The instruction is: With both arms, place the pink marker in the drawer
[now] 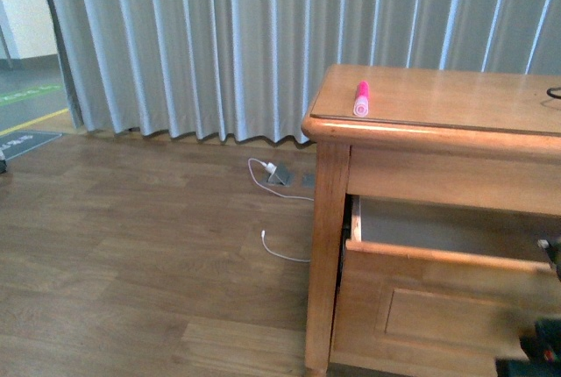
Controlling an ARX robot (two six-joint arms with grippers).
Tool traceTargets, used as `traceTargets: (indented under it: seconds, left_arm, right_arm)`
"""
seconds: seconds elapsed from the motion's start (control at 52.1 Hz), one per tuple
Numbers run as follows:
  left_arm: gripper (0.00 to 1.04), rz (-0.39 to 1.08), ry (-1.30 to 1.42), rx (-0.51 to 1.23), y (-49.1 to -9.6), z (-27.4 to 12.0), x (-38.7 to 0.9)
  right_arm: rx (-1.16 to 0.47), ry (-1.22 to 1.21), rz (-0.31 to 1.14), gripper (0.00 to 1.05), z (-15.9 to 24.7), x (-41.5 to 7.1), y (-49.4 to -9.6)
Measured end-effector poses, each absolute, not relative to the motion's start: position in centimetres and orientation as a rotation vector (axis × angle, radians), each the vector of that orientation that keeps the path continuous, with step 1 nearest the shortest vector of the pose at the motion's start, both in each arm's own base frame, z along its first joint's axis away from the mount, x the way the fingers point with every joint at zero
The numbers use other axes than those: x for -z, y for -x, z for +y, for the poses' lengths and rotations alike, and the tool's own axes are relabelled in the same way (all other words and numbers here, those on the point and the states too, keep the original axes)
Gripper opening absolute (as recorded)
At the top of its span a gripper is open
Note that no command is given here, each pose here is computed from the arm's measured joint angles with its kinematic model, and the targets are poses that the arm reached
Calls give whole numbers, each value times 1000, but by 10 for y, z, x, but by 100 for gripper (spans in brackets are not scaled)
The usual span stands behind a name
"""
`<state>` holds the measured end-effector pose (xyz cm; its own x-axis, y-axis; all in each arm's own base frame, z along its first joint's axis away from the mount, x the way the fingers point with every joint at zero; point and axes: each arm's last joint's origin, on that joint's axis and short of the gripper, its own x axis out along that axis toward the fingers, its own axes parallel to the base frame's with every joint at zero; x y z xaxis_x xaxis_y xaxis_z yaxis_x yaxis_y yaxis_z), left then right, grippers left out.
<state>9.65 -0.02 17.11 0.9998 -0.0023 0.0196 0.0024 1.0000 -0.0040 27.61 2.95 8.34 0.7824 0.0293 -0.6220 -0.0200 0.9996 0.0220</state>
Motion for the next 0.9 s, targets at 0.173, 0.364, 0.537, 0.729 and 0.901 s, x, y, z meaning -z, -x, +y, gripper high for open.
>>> traceTargets:
  seconds: [0.173,0.364,0.537,0.729,0.901]
  left_arm:
    - [99,-20,4,2,-96,0,-171]
    - [99,-20,4,2,-96,0,-171]
    - [99,-20,4,2,-96,0,-171]
    - [99,-20,4,2,-96,0,-171]
    - [99,-20,4,2,-96,0,-171]
  right_arm:
    - [-64,-21,697,21,26,-82,-237]
    - [-76,-16,703,28,24,-80,-218]
    - [-83,-21,737,55,23,-85,-200]
    - [-133,-68,665,87,19,-122,-180]
    - [-125,-109,547,96,8,-162,-154]
